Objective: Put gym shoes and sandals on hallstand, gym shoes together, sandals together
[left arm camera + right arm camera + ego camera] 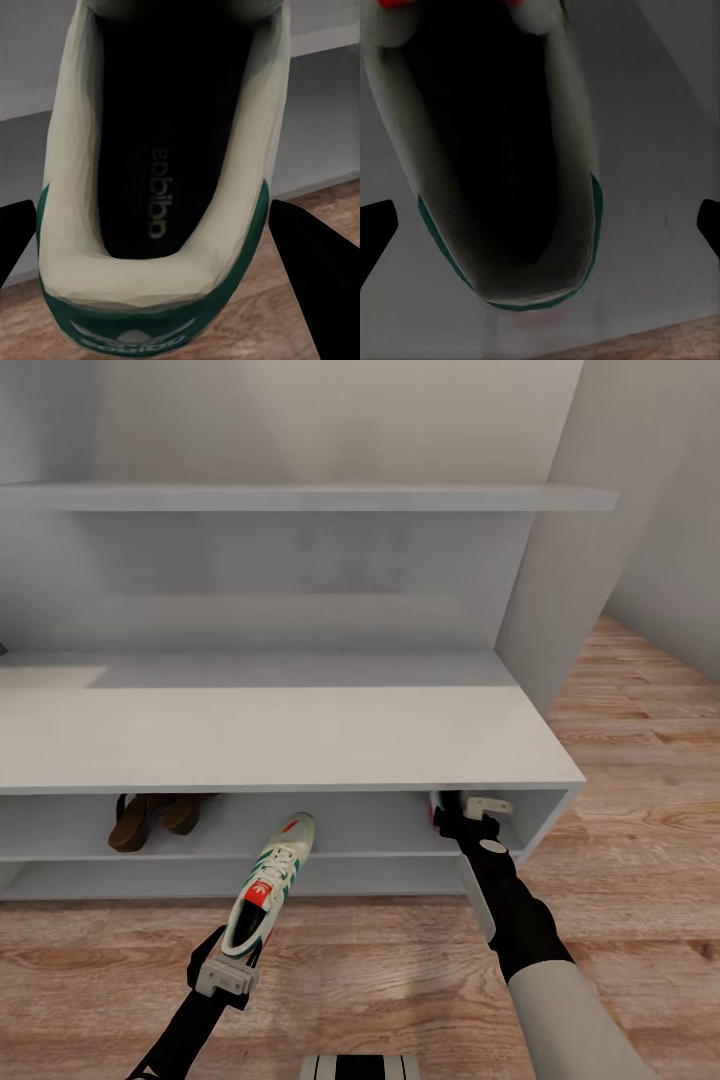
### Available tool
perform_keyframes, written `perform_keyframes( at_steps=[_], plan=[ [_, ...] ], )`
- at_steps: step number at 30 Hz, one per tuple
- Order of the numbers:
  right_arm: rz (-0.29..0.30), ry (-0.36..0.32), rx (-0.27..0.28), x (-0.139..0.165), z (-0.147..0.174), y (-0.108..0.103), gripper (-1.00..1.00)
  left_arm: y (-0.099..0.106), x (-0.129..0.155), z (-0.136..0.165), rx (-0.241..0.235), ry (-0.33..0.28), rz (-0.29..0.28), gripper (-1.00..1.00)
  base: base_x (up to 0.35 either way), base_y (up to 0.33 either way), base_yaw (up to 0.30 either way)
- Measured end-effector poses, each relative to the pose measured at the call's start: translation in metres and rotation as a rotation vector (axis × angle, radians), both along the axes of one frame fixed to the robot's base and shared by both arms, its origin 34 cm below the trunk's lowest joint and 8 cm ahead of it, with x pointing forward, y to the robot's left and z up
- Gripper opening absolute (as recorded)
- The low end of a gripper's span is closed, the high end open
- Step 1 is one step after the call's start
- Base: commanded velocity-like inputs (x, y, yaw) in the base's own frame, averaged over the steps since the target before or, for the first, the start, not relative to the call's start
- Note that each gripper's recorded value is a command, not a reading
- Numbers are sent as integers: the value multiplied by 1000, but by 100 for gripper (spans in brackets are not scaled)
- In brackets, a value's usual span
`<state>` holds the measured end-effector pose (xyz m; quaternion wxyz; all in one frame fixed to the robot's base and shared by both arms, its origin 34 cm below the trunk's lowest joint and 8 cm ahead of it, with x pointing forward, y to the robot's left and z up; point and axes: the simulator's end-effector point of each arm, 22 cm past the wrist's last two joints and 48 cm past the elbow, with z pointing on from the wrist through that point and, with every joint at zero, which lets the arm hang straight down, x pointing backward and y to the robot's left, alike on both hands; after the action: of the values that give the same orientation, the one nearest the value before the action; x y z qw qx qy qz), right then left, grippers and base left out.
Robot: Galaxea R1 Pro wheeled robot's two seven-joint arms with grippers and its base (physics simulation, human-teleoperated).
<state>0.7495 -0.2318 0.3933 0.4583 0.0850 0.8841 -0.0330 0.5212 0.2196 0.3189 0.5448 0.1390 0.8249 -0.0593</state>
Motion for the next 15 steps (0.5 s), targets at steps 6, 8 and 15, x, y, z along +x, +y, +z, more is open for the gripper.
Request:
perform_keyframes(
  at_steps=[6, 8, 15],
  plan=[
    [0, 0, 0, 0, 0, 0, 100, 0, 0, 0, 0, 0, 0, -100, 0, 0, 0],
    [0, 0, 0, 0, 0, 0, 100, 0, 0, 0, 0, 0, 0, -100, 0, 0, 0],
    [-1, 0, 0, 0, 0, 0, 100, 0, 0, 0, 0, 0, 0, -100, 0, 0, 0]
  ],
)
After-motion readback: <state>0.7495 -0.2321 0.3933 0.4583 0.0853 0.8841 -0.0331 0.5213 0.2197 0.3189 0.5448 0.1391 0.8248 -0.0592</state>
